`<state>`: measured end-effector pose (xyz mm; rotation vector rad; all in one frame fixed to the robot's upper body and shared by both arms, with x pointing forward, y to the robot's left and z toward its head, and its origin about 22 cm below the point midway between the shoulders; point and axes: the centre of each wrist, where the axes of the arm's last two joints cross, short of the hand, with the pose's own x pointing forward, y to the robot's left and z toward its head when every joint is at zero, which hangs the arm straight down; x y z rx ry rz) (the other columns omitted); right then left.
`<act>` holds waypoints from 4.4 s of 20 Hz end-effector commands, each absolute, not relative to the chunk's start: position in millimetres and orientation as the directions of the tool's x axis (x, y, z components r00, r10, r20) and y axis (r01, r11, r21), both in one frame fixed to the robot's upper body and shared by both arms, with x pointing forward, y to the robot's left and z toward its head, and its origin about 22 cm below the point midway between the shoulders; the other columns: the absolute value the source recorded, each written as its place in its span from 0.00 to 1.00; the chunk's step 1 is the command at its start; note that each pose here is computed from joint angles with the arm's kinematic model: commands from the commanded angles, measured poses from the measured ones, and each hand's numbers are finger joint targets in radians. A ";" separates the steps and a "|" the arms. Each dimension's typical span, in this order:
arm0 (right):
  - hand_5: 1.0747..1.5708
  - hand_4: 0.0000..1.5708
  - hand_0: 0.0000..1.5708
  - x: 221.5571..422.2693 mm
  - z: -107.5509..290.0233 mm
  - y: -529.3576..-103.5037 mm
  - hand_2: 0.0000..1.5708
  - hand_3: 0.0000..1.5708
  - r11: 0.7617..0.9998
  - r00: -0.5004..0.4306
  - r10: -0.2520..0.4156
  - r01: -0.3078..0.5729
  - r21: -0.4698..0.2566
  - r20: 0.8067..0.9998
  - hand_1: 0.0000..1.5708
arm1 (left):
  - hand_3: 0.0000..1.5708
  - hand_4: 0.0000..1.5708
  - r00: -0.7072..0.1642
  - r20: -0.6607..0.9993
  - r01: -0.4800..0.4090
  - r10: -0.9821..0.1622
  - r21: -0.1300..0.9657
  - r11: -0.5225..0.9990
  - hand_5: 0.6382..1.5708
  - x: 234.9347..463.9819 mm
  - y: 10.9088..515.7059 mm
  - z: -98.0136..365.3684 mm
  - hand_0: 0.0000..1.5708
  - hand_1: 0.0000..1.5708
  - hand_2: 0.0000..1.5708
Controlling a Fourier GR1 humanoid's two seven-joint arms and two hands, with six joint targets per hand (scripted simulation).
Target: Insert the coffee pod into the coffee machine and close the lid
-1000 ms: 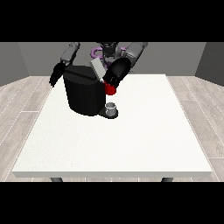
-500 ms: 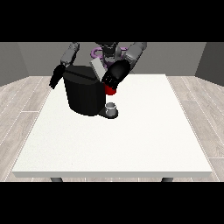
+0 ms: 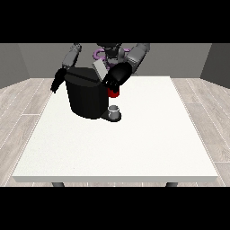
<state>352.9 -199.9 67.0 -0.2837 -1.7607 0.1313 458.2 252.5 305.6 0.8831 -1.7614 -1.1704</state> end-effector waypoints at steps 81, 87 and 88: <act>1.00 0.00 0.00 390.6 69.4 -248.4 0.00 0.00 0.994 0.010 0.104 -0.029 -0.103 0.995 0.00 | 0.00 0.23 -0.148 0.982 0.261 -0.119 0.155 0.953 1.00 312.8 230.5 15.1 0.00 0.00 0.00; 1.00 0.00 0.00 390.9 62.6 -224.0 0.00 0.00 0.989 0.014 0.117 -0.091 -0.115 0.993 0.00 | 0.00 0.24 -0.116 0.987 0.214 -0.115 0.138 0.967 1.00 304.4 251.5 26.6 0.00 0.00 0.00; 1.00 0.05 0.00 398.6 77.5 -218.4 0.00 0.00 0.990 -0.006 0.119 -0.074 -0.119 0.993 0.00 | 0.00 0.23 -0.153 0.980 0.207 -0.130 0.160 0.965 1.00 316.0 260.1 45.0 0.00 0.00 0.00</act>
